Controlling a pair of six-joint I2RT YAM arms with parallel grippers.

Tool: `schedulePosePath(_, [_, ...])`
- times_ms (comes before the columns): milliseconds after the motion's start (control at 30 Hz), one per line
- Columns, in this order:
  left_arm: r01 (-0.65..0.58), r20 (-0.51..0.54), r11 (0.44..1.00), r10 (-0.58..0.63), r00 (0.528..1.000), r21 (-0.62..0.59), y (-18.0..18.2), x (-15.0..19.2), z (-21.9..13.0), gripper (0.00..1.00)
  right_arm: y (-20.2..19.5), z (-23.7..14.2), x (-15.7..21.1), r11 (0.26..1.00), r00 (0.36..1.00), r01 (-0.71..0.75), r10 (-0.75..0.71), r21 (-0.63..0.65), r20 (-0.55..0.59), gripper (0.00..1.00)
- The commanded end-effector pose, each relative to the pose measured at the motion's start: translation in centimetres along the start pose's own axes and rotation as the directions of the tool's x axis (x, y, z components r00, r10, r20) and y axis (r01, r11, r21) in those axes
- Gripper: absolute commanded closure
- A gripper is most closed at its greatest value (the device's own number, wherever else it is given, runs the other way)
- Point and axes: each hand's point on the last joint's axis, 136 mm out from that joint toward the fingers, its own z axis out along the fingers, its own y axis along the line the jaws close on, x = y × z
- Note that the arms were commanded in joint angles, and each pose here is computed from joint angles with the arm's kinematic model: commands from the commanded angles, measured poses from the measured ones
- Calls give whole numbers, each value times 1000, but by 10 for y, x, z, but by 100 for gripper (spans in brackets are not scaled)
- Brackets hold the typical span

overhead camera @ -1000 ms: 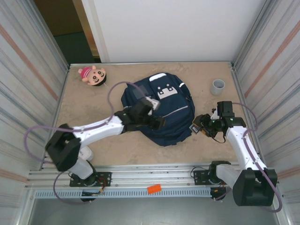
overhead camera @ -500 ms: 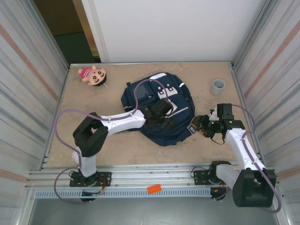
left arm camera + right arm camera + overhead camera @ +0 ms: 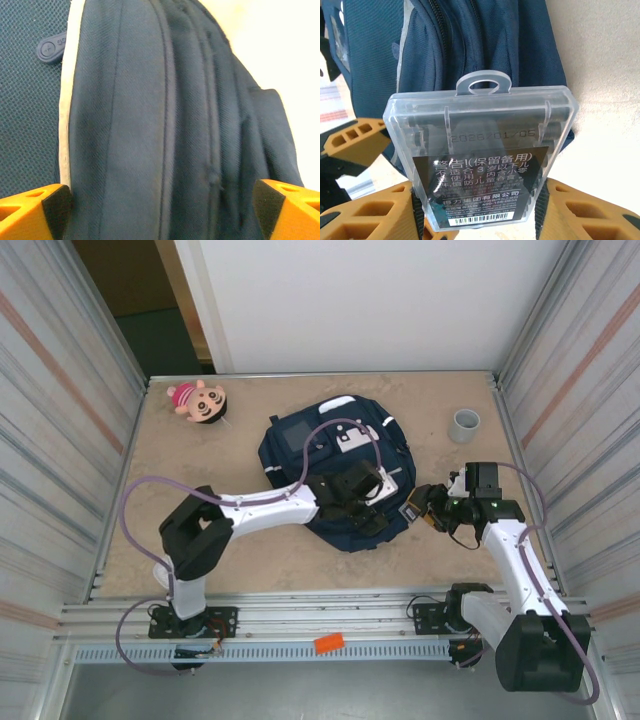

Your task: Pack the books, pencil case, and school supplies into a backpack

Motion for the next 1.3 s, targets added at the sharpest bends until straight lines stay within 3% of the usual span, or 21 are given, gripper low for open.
schedulePosePath(0, [3, -53, 986, -12, 999, -167, 33, 6, 5, 11, 2, -2, 4, 1000, 1000, -13, 13, -16, -12, 56])
schedulePosePath(167, [95, 45, 975, -87, 995, -203, 52, -2, -11, 21, 0, -1, 5, 1000, 1000, -13, 13, -10, -18, 56])
schedulePosePath(267, [150, 87, 972, -136, 987, -179, 60, -2, -17, 34, 2, 0, 6, 1000, 1000, -9, 8, -11, -22, 56])
schedulePosePath(367, [177, 107, 971, -162, 981, -158, 64, -1, -21, 37, -8, 0, 6, 999, 1000, -22, 23, 44, -12, 56])
schedulePosePath(433, [174, 115, 975, -158, 981, -141, 61, -2, -22, 34, -21, 0, 3, 992, 1000, -31, 30, 120, 4, 53])
schedulePosePath(500, [172, 118, 979, -159, 980, -113, 57, -4, -22, 25, -41, -3, -3, 969, 1000, -23, 21, 245, 12, 41])
schedulePosePath(600, [178, 138, 982, -168, 976, -62, 49, -8, -26, 19, -68, -4, -14, 911, 1000, 1, 10, 413, -25, 23])
schedulePosePath(800, [243, 230, 969, -227, 946, -44, 52, -16, -49, 16, -87, 10, -59, 823, 990, 137, -97, 551, -101, 6])
schedulePosePath(867, [260, 242, 964, -240, 940, -54, 56, -15, -57, 15, -89, 20, -75, 805, 984, 173, -125, 567, -123, 4])
schedulePosePath(1000, [287, 264, 956, -260, 929, -66, 64, -10, -72, 15, -89, 48, -91, 842, 980, 175, -97, 510, -176, 3])
schedulePosePath(1267, [332, 282, 939, -295, 913, -91, 83, -1, -88, 15, -103, 61, -86, 832, 964, 196, -67, 519, -257, 5])
